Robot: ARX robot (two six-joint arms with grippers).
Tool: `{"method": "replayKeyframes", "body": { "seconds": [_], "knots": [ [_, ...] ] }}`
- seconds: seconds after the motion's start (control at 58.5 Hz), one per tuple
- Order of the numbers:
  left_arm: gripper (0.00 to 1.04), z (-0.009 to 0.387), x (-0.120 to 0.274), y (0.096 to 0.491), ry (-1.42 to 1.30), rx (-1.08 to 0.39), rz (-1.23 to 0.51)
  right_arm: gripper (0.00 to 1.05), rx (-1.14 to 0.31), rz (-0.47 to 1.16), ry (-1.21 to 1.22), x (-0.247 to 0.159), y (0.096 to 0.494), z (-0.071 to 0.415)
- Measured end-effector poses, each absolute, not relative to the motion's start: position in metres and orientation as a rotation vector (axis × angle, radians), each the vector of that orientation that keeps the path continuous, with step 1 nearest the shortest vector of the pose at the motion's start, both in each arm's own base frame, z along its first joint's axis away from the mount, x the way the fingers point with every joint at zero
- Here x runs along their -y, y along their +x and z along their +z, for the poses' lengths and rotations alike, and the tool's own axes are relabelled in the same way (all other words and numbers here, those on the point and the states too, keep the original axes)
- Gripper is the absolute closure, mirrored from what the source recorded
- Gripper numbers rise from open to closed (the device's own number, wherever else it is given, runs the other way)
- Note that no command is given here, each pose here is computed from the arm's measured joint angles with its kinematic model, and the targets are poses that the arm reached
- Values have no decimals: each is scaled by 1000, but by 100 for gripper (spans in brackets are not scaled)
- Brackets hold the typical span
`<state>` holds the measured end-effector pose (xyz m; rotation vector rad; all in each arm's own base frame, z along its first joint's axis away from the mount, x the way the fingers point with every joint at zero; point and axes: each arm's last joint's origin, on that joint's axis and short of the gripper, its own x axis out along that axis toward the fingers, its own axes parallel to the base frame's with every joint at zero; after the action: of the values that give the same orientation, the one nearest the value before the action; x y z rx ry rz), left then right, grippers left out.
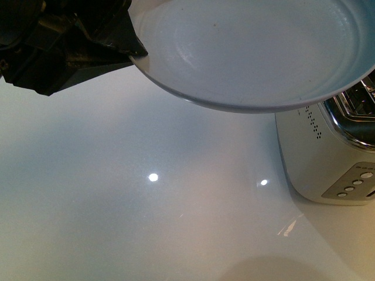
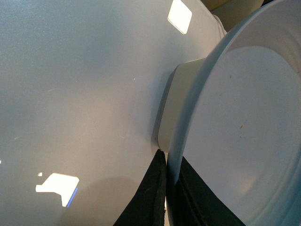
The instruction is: Left arm holds plate, right arm toasts bread
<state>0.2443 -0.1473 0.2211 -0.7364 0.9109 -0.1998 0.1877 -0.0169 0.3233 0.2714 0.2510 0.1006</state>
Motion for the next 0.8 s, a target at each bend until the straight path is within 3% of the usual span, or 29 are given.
{"method": "replayKeyframes", "body": {
  "seconds": [0.359, 0.803],
  "knots": [
    [102, 221, 147, 244, -736, -911, -200, 102, -420, 95, -94, 12, 241, 260],
    [102, 221, 147, 244, -736, -911, -200, 102, -516, 109, -116, -4, 267, 228]
  ]
}}
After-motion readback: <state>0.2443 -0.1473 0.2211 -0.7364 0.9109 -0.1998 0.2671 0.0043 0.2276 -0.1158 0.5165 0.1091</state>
